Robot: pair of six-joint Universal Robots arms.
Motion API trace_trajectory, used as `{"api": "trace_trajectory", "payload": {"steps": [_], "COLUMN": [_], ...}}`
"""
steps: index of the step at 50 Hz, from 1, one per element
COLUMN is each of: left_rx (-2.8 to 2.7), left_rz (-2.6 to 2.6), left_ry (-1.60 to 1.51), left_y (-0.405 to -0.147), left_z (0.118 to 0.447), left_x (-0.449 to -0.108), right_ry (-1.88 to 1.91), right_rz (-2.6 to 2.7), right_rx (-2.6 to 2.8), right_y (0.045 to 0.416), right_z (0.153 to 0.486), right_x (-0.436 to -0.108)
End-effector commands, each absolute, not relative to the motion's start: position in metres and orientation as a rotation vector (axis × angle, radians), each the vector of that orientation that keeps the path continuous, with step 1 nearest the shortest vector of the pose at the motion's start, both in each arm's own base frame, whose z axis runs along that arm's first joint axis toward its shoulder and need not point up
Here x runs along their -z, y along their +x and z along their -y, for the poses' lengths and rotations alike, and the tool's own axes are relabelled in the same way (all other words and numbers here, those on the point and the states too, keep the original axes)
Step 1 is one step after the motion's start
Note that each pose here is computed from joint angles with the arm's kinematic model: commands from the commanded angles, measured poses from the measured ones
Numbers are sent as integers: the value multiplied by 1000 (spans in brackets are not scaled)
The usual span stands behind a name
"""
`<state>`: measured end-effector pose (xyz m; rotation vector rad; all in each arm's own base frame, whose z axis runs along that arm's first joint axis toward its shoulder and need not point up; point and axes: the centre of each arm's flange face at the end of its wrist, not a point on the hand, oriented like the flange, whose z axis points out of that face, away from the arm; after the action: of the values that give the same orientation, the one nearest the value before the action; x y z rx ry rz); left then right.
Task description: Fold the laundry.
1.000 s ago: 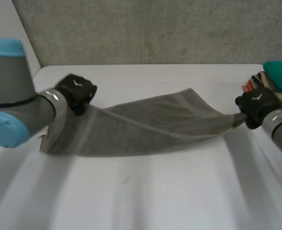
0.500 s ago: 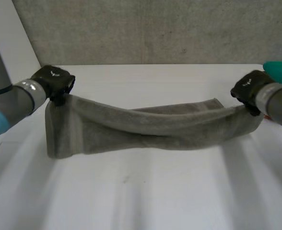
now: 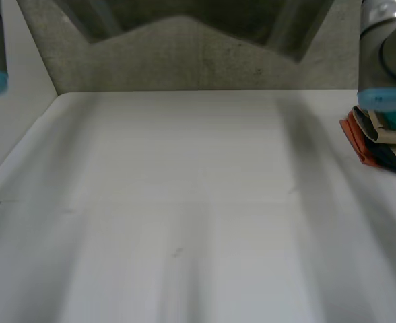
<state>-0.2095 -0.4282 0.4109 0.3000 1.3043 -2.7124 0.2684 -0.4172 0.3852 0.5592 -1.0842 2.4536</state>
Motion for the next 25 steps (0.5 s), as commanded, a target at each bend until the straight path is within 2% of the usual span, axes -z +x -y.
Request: {"api": "trace_trajectory", "payload": {"steps": [1, 3, 6, 7, 11, 15, 18, 25], "left_rx": [2521, 2454, 2371, 2312, 2143, 1955, 1815, 1325], "left_rz": [-1654, -1774, -1890, -1954, -2078, -2168, -2222, -2353], "left_ry": [444, 503, 561, 593, 685, 797, 885, 1182], "left_y": [-217, -222, -227, -229, -229, -224, -218, -195], "left_z": [435, 433, 429, 426, 412, 390, 368, 283], "left_x": [-315, -279, -243, -221, -181, -162, -160, -164], "right_ry": [745, 851, 958, 1018, 1115, 1185, 1258, 1566], "right_rz": [1357, 1469, 1594, 1673, 1826, 1918, 1987, 2106], "right_rx": [-2303, -2230, -2143, -2079, -1912, -1746, -1581, -1002], "right_y": [269, 271, 273, 272, 266, 254, 243, 203], "right_z": [428, 427, 424, 422, 414, 403, 384, 299], "right_x": [-306, -270, -233, -209, -166, -149, -151, -170]}}
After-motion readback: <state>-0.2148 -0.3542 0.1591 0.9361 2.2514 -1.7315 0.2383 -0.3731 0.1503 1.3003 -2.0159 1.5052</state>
